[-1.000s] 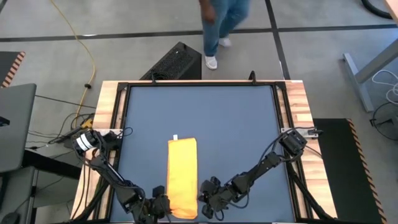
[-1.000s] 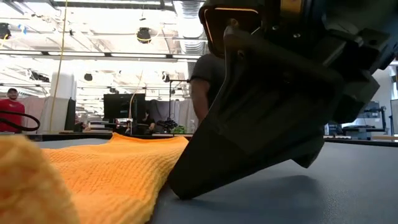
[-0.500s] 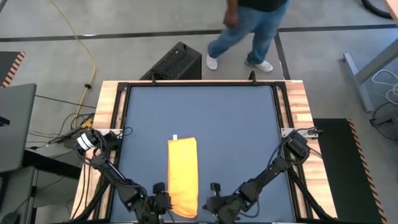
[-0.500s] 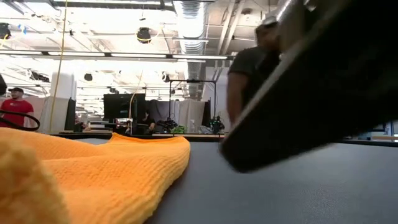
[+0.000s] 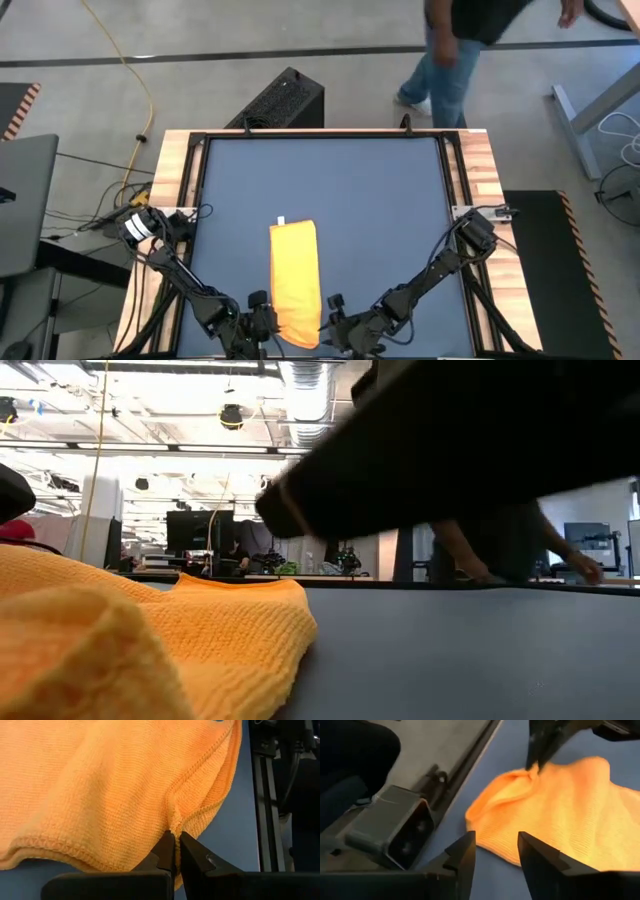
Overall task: Roll towel into tight, uniform cylinder
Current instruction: Roll the orange towel
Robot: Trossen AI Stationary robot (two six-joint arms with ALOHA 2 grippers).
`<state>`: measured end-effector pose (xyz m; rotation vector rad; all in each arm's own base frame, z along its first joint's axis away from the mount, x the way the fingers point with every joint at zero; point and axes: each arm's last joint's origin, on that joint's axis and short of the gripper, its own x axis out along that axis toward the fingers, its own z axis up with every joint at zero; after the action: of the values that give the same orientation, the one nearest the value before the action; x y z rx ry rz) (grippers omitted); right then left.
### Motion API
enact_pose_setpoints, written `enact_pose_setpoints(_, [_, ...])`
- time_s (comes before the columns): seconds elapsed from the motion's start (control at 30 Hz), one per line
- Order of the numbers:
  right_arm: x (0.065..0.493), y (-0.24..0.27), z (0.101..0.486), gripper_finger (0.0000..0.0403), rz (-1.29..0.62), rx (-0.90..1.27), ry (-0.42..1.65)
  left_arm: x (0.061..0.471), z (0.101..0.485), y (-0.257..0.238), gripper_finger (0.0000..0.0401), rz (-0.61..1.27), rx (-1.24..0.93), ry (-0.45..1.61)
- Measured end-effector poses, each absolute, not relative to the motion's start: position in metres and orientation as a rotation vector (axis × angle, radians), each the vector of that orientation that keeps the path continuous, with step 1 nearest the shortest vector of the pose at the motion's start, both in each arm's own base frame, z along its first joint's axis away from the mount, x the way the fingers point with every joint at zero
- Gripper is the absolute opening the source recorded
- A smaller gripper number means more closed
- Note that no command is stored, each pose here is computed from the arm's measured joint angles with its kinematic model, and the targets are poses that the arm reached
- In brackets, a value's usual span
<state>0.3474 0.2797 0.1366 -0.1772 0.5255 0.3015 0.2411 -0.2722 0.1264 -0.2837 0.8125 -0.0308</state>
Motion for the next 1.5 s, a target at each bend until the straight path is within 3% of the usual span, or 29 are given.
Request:
enact_pose_setpoints(0.17, [0.359, 0.255, 0.154, 0.017, 0.165, -0.189, 0.516, 0.241, 0.129, -0.277, 0.0, -0.09, -0.329, 0.817])
enact_pose_setpoints(0.33, [0.399, 0.186, 0.174, 0.0143, 0.054, -0.083, 0.483, 0.239, 0.129, -0.28, 0.0, -0.109, -0.334, 0.822])
enact_pose_setpoints(0.5, [0.426, 0.113, 0.15, 0.0092, -0.061, -0.01, 0.58, 0.241, 0.128, -0.277, 0.0, -0.097, -0.317, 0.825])
enact_pose_setpoints(0.7, [0.438, 0.067, 0.139, 0.0014, -0.128, -0.007, 0.598, 0.246, 0.128, -0.272, 0.0, -0.077, -0.272, 0.806])
enact_pose_setpoints(0.9, [0.439, 0.037, 0.134, 0.0026, -0.196, 0.006, 0.645, 0.253, 0.128, -0.265, 0.0, -0.055, -0.241, 0.789])
enact_pose_setpoints(1.07, [0.437, 0.016, 0.123, 0.0012, -0.268, 0.043, 0.723, 0.254, 0.129, -0.264, 0.0, -0.032, -0.245, 0.775])
enact_pose_setpoints(1.4, [0.428, -0.006, 0.115, 0.0017, -0.653, 0.037, 0.731, 0.258, 0.129, -0.259, 0.0, 0.001, -0.264, 0.764])
enact_pose_setpoints(1.5, [0.427, -0.009, 0.114, 0.0017, -0.685, 0.038, 0.73, 0.261, 0.129, -0.257, 0.0, 0.01, -0.266, 0.762])
